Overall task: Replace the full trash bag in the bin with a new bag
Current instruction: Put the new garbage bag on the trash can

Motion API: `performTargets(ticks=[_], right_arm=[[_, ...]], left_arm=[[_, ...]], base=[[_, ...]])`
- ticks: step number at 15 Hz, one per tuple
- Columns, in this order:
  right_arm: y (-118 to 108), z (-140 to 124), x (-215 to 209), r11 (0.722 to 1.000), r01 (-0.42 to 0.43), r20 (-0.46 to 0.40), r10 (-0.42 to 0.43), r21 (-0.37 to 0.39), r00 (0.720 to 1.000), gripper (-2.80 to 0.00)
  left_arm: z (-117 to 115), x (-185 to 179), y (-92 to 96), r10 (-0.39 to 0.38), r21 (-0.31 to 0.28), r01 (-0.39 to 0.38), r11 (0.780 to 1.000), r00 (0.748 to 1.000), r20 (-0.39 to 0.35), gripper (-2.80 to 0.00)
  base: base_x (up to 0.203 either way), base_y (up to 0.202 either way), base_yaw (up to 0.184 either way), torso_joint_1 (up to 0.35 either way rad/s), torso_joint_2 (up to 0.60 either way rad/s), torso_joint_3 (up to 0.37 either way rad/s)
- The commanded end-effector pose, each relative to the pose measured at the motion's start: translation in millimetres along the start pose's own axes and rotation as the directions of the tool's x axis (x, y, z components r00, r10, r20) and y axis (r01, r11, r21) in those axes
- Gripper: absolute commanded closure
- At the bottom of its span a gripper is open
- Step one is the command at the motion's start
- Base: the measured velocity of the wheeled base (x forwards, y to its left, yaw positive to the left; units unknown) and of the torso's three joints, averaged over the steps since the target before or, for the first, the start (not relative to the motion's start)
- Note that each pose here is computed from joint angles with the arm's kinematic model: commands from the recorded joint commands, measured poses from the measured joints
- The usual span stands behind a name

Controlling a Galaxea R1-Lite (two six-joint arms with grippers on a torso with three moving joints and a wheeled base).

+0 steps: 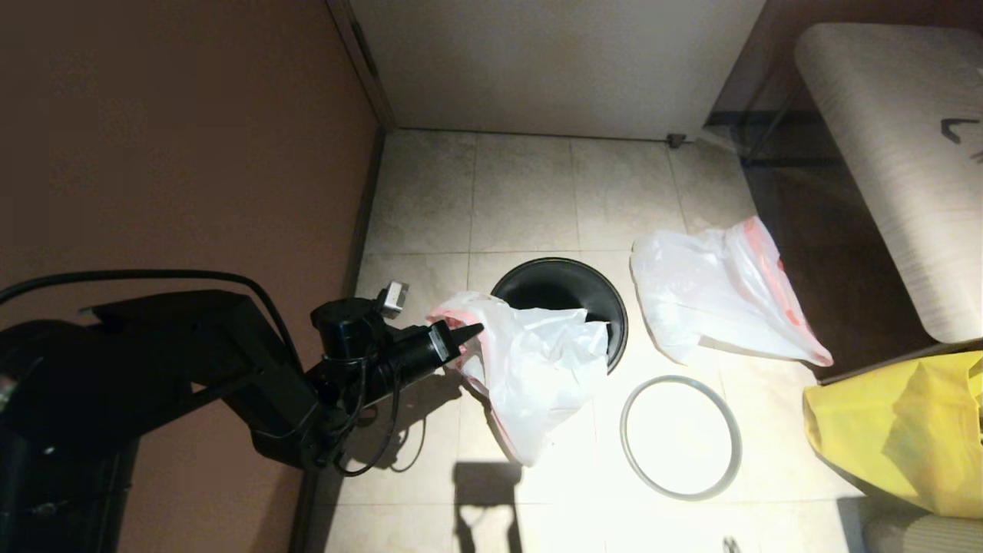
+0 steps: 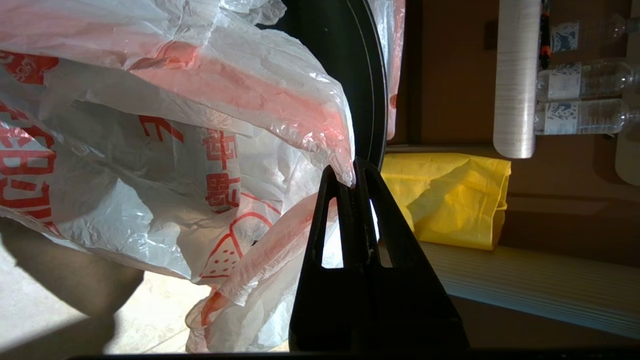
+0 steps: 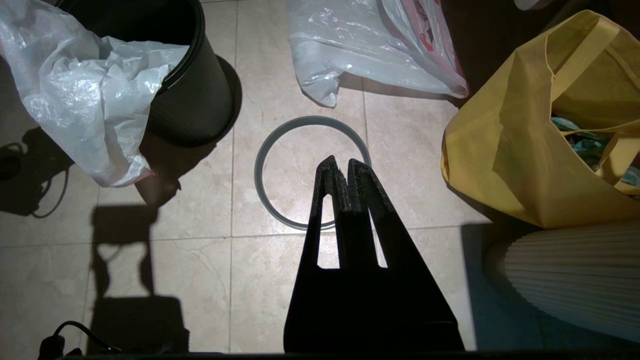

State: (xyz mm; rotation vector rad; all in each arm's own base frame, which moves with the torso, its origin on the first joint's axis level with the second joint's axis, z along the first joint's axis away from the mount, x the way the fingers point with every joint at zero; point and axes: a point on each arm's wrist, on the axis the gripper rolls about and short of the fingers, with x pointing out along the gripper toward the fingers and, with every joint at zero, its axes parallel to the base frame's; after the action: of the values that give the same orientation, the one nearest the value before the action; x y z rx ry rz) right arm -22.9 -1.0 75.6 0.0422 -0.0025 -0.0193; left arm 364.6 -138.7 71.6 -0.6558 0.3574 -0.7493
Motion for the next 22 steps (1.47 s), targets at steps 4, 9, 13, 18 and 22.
performTargets(ticks=[4,9,13,18,22], right_arm=[[0.0,-0.4,0.2,1.000,0.000,-0.002,0.000,0.001,1.000,0.00],[0.0,-0.4,0.2,1.000,-0.001,-0.002,0.001,0.001,1.000,0.00],[0.0,-0.1,0.1,1.000,-0.001,-0.001,0.001,0.001,1.000,0.00],[0.0,-0.4,0.2,1.000,-0.001,-0.002,0.001,0.001,1.000,0.00],[0.0,-0.4,0.2,1.000,-0.001,-0.002,0.001,0.001,1.000,0.00]], left_arm=[[3.2,-1.4,-40.0,-0.090,0.031,0.090,0.995,0.996,0.003,0.00],[27.5,44.6,-89.2,-0.149,0.088,0.152,0.984,0.988,-0.045,0.00],[29.7,109.0,-100.2,-0.079,0.160,0.085,0.983,0.996,-0.040,0.00],[4.5,161.3,-136.7,-0.009,0.190,0.032,0.981,0.993,-0.119,0.00],[-42.0,174.0,-143.0,0.011,0.220,0.037,0.975,0.977,-0.212,0.00]], base=[[0.000,0.000,0.000,0.000,0.00,0.000],[0.000,0.000,0.000,0.000,0.00,0.000],[0.000,0.000,0.000,0.000,0.00,0.000],[0.000,0.000,0.000,0.000,0.00,0.000],[0.000,0.000,0.000,0.000,0.00,0.000]])
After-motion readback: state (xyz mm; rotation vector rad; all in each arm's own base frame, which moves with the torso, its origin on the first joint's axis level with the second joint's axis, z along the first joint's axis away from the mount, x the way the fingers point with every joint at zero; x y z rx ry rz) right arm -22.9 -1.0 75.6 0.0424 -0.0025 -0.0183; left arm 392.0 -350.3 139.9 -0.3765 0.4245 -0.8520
